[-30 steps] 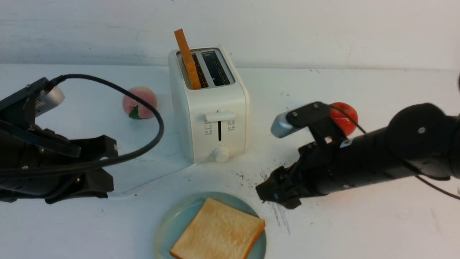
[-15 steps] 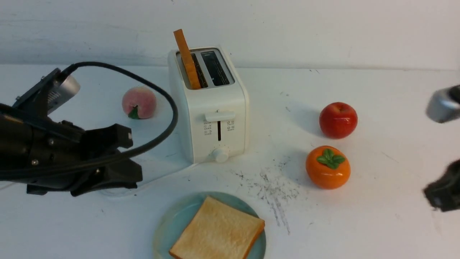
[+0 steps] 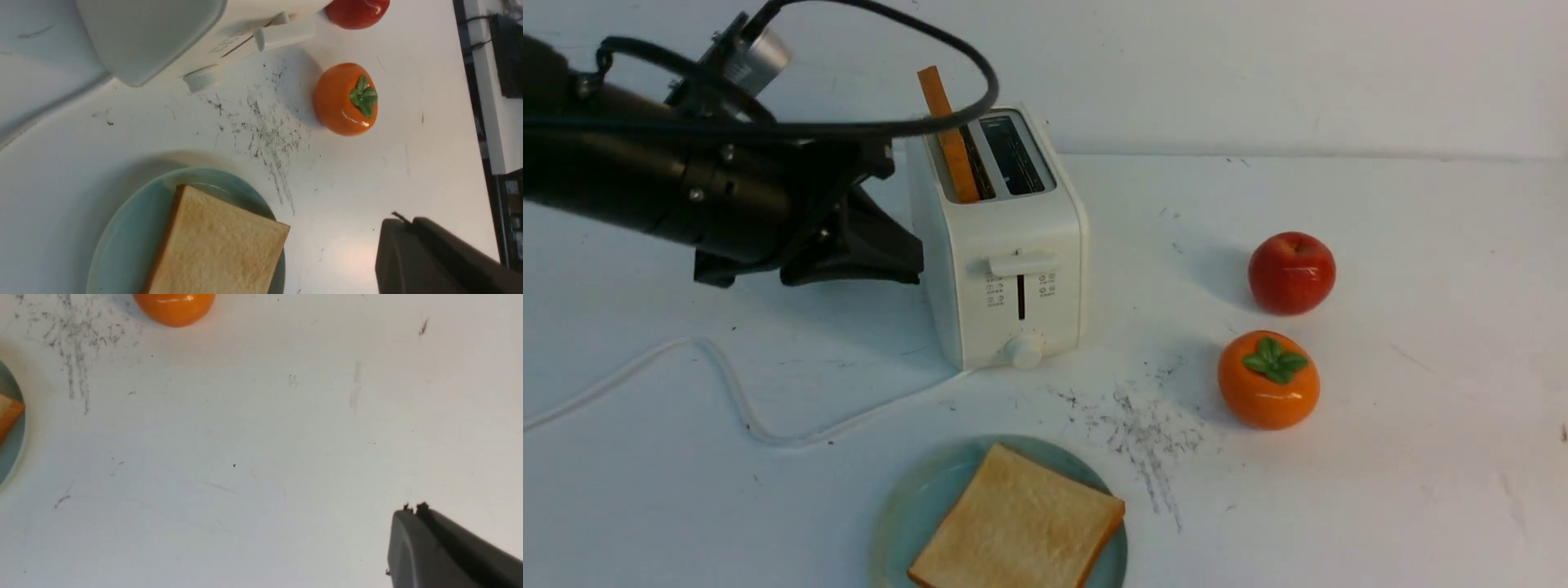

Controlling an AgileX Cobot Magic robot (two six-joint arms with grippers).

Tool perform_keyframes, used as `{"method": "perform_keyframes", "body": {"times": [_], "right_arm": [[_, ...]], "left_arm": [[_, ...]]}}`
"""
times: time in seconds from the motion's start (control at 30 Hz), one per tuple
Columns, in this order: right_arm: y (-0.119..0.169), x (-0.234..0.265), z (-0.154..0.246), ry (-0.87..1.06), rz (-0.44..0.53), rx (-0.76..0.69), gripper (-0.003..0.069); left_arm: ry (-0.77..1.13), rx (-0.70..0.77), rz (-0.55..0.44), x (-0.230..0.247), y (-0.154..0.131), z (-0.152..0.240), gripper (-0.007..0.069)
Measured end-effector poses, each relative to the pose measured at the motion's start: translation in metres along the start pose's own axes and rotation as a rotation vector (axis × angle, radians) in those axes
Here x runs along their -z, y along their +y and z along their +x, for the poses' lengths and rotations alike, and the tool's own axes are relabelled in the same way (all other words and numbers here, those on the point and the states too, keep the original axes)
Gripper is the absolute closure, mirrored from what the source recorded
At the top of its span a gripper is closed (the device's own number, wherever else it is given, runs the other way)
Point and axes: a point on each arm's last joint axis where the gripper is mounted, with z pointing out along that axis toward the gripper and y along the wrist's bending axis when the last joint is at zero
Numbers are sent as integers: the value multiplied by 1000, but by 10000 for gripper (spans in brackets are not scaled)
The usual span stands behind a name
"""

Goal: Take toasted bread from bread machine on white table place on plate.
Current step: 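Reach for a toast slice standing in the toaster with the left gripper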

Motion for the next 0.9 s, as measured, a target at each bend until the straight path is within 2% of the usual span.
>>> {"method": "perform_keyframes", "body": {"times": [0.03, 0.13, 0.27, 0.4, 0.6, 0.7, 0.8, 0.83, 0.87, 0.9], "right_arm": [[0, 0, 0, 0, 0, 0, 676], [0, 0, -1, -9, -2, -1, 674], [1, 0, -3, -29, -8, -5, 671], [3, 0, -3, -32, -32, -14, 669], [3, 0, -3, -31, -37, -17, 667], [3, 0, -3, -31, -37, -17, 667], [3, 0, -3, -31, -37, -17, 664], [3, 0, -3, -31, -37, -17, 664], [3, 0, -3, -32, -37, -17, 662], [3, 0, -3, -32, -37, -17, 661]], "left_arm": [[2, 5, 1, -1, 0, -1, 639], [-3, 12, -95, -8, -5, -27, 639], [-23, -7, -195, -20, -22, -42, 639], [-55, -147, -301, -45, -52, -49, 639], [-174, -226, -457, -72, -76, -55, 629], [-246, -222, -502, -80, -78, -60, 592], [-328, -246, -541, -89, -77, -66, 492], [-330, -249, -543, -90, -76, -66, 486], [-354, -248, -549, -93, -75, -68, 421], [-363, -248, -551, -94, -75, -69, 393]]}}
